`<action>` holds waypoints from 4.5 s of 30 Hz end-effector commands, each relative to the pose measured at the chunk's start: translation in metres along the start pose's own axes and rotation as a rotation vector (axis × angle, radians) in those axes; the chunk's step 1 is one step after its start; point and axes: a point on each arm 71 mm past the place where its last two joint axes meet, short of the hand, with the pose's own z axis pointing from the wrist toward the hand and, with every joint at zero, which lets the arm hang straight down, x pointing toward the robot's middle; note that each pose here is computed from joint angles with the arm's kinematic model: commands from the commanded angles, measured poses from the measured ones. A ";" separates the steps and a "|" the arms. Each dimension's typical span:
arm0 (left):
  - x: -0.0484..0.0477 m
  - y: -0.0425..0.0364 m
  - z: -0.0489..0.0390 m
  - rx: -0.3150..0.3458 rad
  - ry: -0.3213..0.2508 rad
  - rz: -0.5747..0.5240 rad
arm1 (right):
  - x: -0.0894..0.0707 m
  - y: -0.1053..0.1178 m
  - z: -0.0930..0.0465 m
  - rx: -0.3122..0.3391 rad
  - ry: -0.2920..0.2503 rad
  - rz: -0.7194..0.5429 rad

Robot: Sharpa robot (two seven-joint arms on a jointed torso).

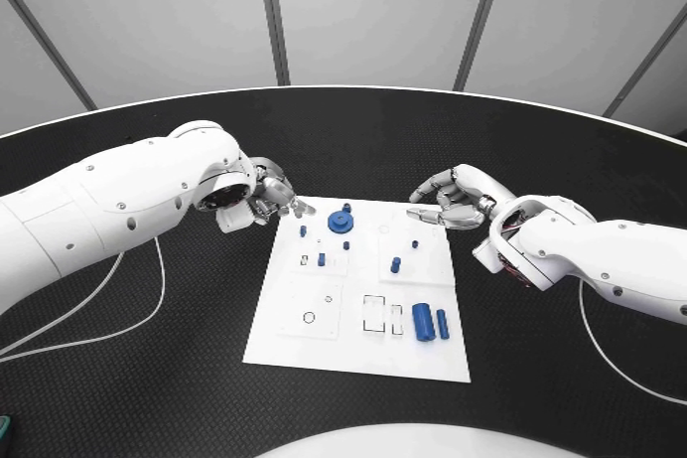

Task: Assemble the parts on the task board

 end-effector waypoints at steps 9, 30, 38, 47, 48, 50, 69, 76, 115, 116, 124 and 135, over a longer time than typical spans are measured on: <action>-0.0230 -0.0013 0.0144 -0.047 -0.087 0.038 | 0.001 0.000 0.001 0.000 0.002 0.000; -0.0119 0.0057 0.0454 -0.066 -0.056 0.068 | 0.004 0.003 0.002 -0.008 0.007 0.004; -0.0057 0.0093 0.0526 -0.066 -0.030 0.085 | 0.005 0.004 0.002 -0.010 0.009 0.005; -0.0010 0.0127 0.0573 -0.082 -0.007 0.090 | 0.005 0.005 0.002 -0.011 0.009 0.006; -0.0010 0.0132 0.0575 -0.084 -0.007 0.089 | 0.005 0.005 0.002 -0.011 0.009 0.006; -0.0013 0.0145 0.0580 -0.088 -0.009 0.087 | 0.005 0.005 0.002 -0.010 0.009 0.006; -0.0003 0.0163 0.0590 -0.103 0.005 0.092 | 0.006 0.005 0.002 -0.011 0.011 0.006; 0.0008 0.0148 0.0594 -0.106 0.009 0.095 | 0.006 0.006 0.002 -0.012 0.012 0.006; 0.0021 0.0125 0.0617 -0.114 0.026 0.102 | 0.007 0.007 0.002 -0.013 0.015 0.008; 0.0021 0.0124 0.0617 -0.114 0.026 0.102 | 0.007 0.006 0.002 -0.013 0.015 0.008; 0.0022 0.0121 0.0622 -0.116 0.029 0.103 | 0.007 0.006 0.002 -0.013 0.015 0.008; 0.0036 0.0109 0.0628 -0.113 0.040 0.108 | 0.007 0.007 0.002 -0.013 0.016 0.008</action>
